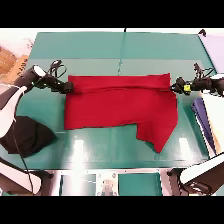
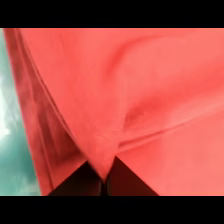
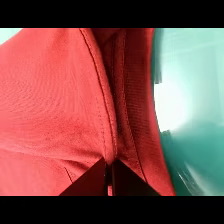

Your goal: Fold the shirts.

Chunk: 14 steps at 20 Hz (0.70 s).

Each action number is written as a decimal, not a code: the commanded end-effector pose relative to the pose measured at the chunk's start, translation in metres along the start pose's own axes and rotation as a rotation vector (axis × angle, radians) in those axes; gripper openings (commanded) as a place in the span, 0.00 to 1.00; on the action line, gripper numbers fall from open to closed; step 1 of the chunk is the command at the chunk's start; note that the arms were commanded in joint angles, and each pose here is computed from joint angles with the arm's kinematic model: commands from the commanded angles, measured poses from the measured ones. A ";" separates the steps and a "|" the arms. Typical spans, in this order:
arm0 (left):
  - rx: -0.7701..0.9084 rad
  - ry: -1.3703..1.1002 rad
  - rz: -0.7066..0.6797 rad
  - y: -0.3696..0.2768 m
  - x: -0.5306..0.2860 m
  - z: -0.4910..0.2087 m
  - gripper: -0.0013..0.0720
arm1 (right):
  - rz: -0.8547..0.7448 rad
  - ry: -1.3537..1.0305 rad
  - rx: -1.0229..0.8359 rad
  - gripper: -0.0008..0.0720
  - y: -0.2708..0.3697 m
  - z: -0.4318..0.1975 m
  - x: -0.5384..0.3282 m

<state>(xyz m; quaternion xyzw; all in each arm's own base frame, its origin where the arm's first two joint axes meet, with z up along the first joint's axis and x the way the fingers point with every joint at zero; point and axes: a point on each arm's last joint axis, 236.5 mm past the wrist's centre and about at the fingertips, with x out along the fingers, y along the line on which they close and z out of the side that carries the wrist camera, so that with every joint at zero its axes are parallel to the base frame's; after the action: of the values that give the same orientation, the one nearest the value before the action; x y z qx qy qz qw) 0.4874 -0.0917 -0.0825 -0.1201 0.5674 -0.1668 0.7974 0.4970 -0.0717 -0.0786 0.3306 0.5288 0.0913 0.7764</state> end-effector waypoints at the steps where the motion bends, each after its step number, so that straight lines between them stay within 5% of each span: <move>1: -0.048 0.096 -0.041 -0.010 -0.004 -0.018 0.37 | 0.018 0.025 0.015 0.31 0.003 -0.002 -0.010; 2: -0.060 0.142 -0.050 -0.015 -0.009 -0.025 0.67 | 0.032 0.042 0.012 0.32 0.005 -0.003 -0.018; 5: -0.064 0.275 -0.031 -0.021 -0.037 -0.040 0.69 | 0.020 0.076 0.076 0.37 -0.003 -0.010 -0.050; 8: -0.077 0.359 0.052 -0.015 -0.071 -0.042 0.69 | -0.023 0.129 0.104 0.06 -0.011 -0.030 -0.079; 9: -0.083 0.376 0.054 -0.018 -0.080 -0.044 0.50 | -0.035 0.138 0.110 0.03 -0.011 -0.038 -0.086; 10: -0.077 0.391 0.049 -0.022 -0.087 -0.048 0.15 | -0.047 0.142 0.120 0.03 -0.010 -0.046 -0.091; 11: -0.070 0.405 0.046 -0.026 -0.094 -0.052 0.04 | -0.056 0.148 0.122 0.03 -0.008 -0.056 -0.095; 14: -0.096 0.394 0.066 -0.031 -0.112 -0.065 0.04 | -0.133 0.175 0.150 0.03 -0.009 -0.096 -0.112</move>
<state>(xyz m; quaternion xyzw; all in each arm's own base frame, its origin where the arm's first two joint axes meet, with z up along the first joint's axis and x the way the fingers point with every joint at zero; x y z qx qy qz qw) 0.4110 -0.0808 -0.0098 -0.1060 0.7085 -0.1508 0.6812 0.4015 -0.0966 -0.0227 0.3526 0.5954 0.0584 0.7195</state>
